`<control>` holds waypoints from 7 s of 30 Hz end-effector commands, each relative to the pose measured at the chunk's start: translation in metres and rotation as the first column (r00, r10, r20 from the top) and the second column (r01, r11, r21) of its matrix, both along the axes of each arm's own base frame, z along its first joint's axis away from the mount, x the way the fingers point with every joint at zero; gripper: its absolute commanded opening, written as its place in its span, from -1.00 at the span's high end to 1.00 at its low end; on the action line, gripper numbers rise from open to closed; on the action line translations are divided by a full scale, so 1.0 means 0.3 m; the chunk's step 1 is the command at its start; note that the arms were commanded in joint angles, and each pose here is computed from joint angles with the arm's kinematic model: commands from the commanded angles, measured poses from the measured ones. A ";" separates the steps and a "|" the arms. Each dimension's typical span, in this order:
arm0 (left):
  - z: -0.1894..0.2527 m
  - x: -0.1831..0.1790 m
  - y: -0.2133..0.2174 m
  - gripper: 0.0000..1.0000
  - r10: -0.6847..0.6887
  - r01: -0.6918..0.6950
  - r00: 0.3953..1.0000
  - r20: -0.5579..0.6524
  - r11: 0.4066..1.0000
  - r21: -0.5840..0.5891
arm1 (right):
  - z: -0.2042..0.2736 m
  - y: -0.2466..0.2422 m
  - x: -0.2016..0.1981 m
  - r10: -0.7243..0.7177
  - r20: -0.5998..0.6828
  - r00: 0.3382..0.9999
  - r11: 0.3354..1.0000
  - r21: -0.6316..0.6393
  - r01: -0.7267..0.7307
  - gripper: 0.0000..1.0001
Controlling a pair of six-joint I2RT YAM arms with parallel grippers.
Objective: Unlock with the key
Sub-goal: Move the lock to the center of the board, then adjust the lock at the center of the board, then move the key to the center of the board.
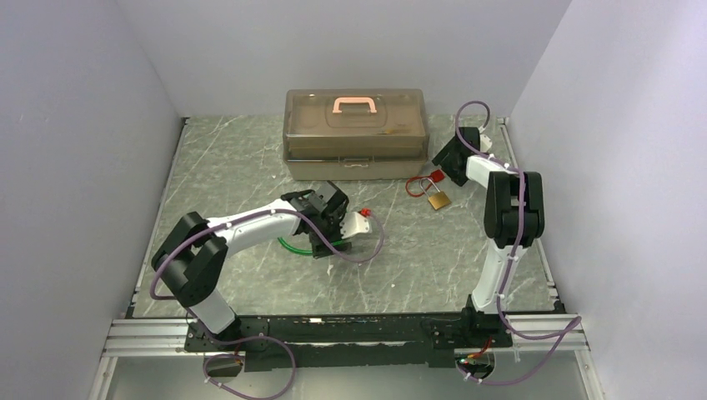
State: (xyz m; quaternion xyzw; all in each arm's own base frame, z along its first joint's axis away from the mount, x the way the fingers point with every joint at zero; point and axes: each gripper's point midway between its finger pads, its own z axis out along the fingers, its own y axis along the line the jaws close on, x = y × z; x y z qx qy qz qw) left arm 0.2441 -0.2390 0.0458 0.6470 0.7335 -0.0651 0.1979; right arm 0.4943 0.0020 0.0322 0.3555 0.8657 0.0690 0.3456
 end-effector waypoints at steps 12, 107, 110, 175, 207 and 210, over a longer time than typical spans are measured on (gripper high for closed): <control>0.478 -0.168 -0.026 -0.99 -0.105 0.068 0.987 -0.125 0.960 -0.270 | -0.047 0.062 -0.003 0.043 -0.094 0.995 0.996 -0.076 -0.051 -0.24; -0.004 -0.110 1.265 -0.86 0.545 -0.555 0.831 0.111 0.798 0.236 | 0.398 0.763 -0.510 0.611 0.240 0.755 0.790 -0.241 -0.563 -0.05; -0.016 -0.113 1.212 -0.84 0.449 -0.457 0.889 0.088 0.867 0.199 | 0.418 0.760 -0.528 0.603 0.278 0.748 0.798 -0.221 -0.561 0.02; 0.282 -0.051 0.662 -0.64 0.075 -0.080 0.996 -0.048 0.990 -0.119 | 0.534 0.595 -0.552 0.517 0.406 0.754 0.855 -0.212 -0.473 0.09; -0.127 0.062 0.849 0.10 0.013 -0.010 1.000 -0.027 0.992 0.126 | 0.556 0.637 -0.568 0.551 0.418 0.722 0.833 -0.226 -0.505 0.16; -0.129 -0.012 0.763 0.15 -0.042 0.048 0.997 -0.061 0.995 0.089 | 0.550 0.631 -0.569 0.550 0.411 0.727 0.834 -0.228 -0.502 0.18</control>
